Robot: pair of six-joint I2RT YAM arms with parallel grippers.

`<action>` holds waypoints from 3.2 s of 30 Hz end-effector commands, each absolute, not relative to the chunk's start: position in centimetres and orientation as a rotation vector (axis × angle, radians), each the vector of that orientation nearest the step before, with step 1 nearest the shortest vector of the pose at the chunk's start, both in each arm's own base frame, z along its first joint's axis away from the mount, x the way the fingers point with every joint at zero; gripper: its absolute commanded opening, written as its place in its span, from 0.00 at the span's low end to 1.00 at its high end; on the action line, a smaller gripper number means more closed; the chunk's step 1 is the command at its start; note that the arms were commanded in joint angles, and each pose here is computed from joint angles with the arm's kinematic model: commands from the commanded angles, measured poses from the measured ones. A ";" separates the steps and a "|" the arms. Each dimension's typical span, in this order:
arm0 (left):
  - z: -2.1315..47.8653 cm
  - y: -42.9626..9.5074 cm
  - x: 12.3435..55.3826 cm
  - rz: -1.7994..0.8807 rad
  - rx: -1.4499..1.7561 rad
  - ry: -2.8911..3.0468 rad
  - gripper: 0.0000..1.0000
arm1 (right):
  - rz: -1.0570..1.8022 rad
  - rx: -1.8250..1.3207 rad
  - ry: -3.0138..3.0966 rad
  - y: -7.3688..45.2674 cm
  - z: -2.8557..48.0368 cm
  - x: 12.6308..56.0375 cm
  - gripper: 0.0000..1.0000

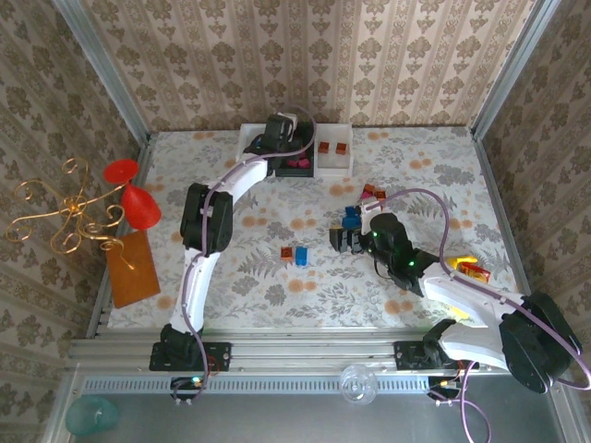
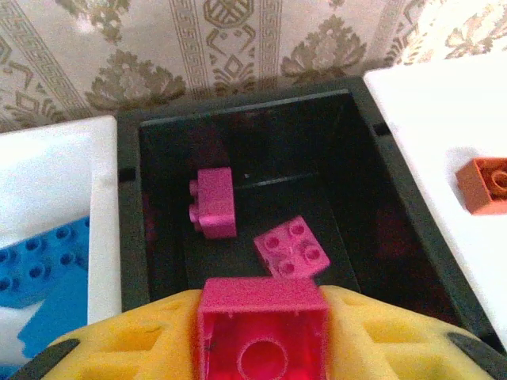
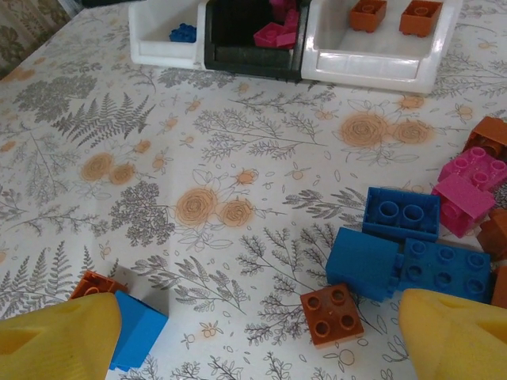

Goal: Sort the legos into containers by color
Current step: Place the lego in the container, then rotate the lego at the top-center of the table.

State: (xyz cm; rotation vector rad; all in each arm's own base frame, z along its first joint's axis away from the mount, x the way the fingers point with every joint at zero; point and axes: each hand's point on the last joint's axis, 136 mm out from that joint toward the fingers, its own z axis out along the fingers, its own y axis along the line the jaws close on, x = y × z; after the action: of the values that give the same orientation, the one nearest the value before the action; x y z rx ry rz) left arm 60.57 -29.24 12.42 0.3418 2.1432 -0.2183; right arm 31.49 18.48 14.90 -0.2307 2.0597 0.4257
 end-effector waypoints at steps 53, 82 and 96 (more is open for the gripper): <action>14.6 -25.7 30.3 -0.669 0.522 2.074 0.69 | 0.192 0.331 2.482 11.8 5.4 43.2 0.64; 13.9 -25.5 30.4 -0.637 0.529 2.098 0.69 | 0.336 0.154 2.516 15.3 5.4 44.3 0.61; 13.9 -25.5 30.4 -0.634 0.536 2.103 0.69 | 0.167 0.223 2.550 13.5 4.3 45.9 0.65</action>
State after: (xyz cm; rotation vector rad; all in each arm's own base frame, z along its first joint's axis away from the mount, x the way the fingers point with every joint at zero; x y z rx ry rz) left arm 30.44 -25.55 13.89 0.5084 2.1099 -0.6596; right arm 45.51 13.96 4.88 0.2115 2.5297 0.2214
